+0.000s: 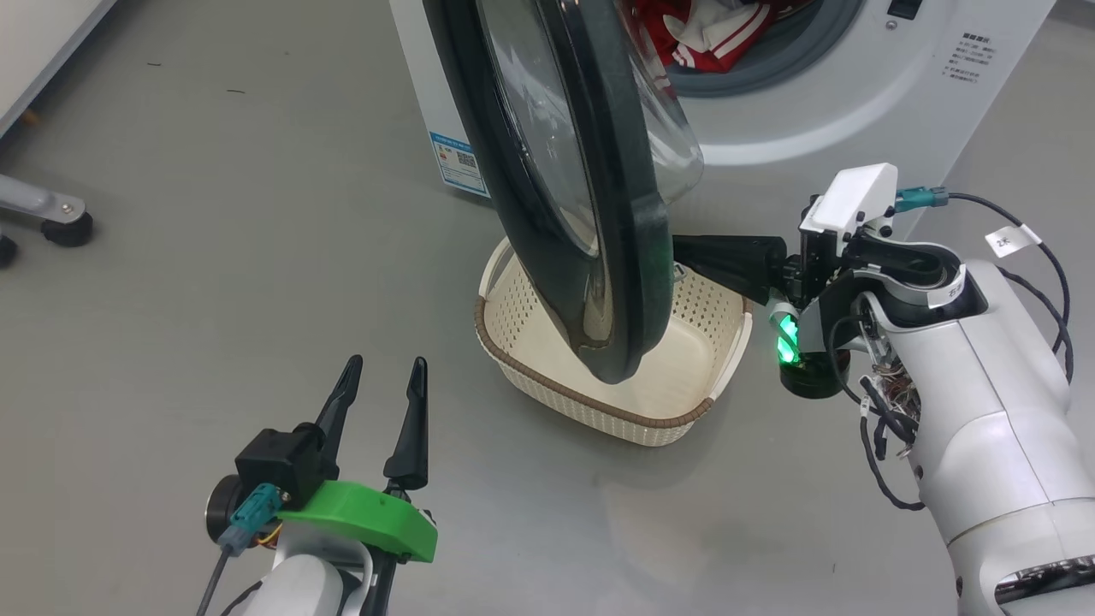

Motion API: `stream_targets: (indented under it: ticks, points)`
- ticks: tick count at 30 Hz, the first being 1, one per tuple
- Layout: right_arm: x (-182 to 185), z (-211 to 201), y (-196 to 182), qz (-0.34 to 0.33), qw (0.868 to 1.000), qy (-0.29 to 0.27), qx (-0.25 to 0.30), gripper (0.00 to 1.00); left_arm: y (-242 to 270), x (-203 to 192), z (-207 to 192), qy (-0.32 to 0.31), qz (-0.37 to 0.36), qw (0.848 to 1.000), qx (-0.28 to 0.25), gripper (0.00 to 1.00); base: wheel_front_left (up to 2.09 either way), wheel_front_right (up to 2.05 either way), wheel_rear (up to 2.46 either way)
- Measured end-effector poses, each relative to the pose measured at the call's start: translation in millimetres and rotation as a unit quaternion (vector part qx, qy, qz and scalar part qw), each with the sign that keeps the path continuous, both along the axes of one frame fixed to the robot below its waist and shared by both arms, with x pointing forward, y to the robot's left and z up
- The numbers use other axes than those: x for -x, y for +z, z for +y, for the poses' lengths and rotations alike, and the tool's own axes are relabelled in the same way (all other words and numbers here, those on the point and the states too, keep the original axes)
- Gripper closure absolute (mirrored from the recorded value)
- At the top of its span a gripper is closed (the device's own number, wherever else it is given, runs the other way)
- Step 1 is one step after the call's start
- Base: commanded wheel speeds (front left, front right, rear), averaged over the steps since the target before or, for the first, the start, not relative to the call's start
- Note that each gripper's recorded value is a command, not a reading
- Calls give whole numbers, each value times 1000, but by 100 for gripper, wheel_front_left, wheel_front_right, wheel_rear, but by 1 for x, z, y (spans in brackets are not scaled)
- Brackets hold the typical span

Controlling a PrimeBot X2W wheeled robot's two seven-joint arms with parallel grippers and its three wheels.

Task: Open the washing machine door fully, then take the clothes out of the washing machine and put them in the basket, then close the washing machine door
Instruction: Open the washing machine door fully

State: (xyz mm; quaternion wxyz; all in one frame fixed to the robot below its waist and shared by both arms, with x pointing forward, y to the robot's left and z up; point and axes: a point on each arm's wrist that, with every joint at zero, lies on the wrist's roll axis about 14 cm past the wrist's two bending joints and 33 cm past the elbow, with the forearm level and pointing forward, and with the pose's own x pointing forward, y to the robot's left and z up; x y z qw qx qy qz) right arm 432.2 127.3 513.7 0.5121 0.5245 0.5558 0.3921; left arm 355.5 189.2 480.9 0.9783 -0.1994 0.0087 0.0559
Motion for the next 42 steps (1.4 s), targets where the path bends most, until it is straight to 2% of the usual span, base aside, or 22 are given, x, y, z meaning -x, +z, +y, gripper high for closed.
stream_targets:
  ticks: [20,28,33,38,42]
  points:
    - [55,35,9,13,996,81,-34,100,-2,7,0,2,4,1000,-2,0,0,0,0]
    - [60,41,9,11,996,83,-36,100,-5,5,1,4,8,1000,-2,0,0,0,0]
    - [56,38,8,5,998,62,-29,100,-3,2,5,8,5,1000,-1,0,0,0,0]
    - [45,29,6,-55,998,25,-4,100,0,-2,3,4,-3,1000,1,0,0,0,0]
    - [40,19,9,-135,991,6,17,100,5,-4,0,-2,-10,1000,-1,0,0,0,0]
